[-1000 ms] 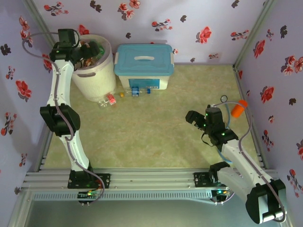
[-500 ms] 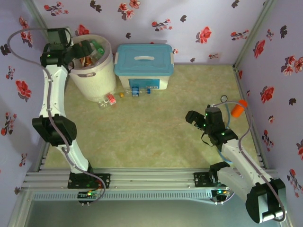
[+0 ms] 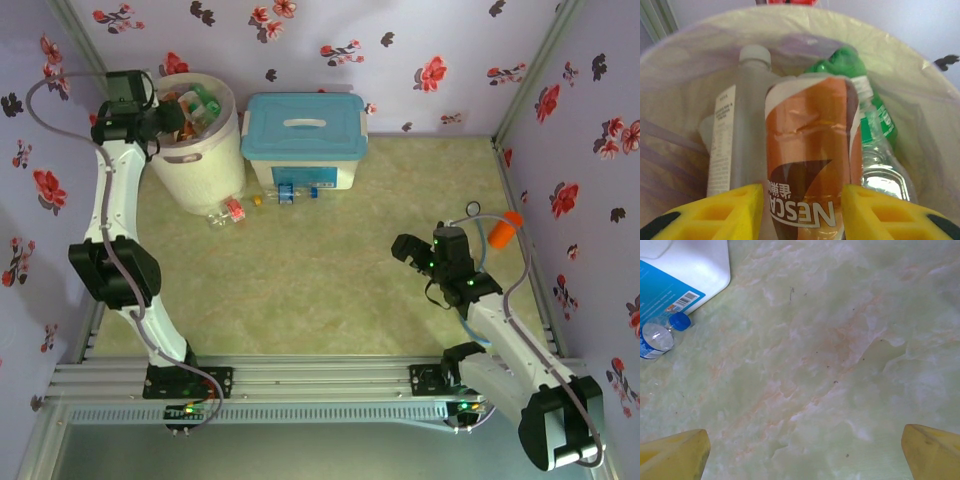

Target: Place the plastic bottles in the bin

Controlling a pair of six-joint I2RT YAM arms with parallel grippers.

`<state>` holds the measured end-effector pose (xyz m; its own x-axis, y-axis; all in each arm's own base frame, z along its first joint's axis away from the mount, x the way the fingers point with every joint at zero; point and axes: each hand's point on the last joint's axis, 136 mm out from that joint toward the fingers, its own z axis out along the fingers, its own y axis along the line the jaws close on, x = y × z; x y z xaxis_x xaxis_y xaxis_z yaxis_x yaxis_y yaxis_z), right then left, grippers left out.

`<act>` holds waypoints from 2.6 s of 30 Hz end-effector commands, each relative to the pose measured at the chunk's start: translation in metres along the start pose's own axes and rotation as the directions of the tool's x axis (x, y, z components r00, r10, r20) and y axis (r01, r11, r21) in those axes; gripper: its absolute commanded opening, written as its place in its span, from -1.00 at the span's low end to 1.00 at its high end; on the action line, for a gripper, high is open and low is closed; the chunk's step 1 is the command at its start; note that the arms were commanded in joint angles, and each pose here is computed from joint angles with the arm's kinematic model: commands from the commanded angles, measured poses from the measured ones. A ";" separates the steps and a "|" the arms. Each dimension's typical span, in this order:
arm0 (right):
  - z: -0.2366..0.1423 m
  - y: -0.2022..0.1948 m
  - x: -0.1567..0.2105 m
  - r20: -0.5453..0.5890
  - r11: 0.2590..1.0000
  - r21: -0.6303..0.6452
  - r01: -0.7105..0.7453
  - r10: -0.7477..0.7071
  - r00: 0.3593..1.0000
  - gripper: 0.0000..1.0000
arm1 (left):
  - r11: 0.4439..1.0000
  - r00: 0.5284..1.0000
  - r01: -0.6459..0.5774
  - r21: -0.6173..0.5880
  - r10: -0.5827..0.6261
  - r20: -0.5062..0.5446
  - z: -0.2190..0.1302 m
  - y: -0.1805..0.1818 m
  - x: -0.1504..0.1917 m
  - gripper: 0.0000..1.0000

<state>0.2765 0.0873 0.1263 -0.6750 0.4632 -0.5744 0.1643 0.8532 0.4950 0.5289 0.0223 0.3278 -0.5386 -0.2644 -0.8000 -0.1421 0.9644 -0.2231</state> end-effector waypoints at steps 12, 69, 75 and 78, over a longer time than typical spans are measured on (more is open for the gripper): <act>0.000 -0.004 0.003 0.006 1.000 0.013 0.006 -0.006 1.000 0.97 | 0.999 0.996 -0.041 0.020 0.040 0.076 -0.025 -0.013 -0.017 0.34; -0.003 -0.002 0.000 0.009 1.000 0.012 0.021 -0.022 1.000 0.98 | 0.747 0.719 -0.645 0.163 0.665 -0.204 0.065 -0.172 0.261 0.99; -0.002 -0.001 -0.001 0.005 1.000 0.011 0.021 -0.021 1.000 0.98 | 0.753 0.725 -0.644 0.134 0.657 -0.205 0.090 -0.166 0.260 0.99; -0.004 0.000 -0.002 0.007 1.000 0.008 0.022 -0.022 1.000 0.98 | 0.759 0.726 -0.637 0.130 0.648 -0.230 0.101 -0.162 0.264 0.99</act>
<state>0.2753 0.0881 0.1266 -0.6783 0.4611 -0.5720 0.1601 0.8526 0.4974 0.4786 -0.2047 0.0926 -0.6827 0.4566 -0.5705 0.3777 0.8889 0.2594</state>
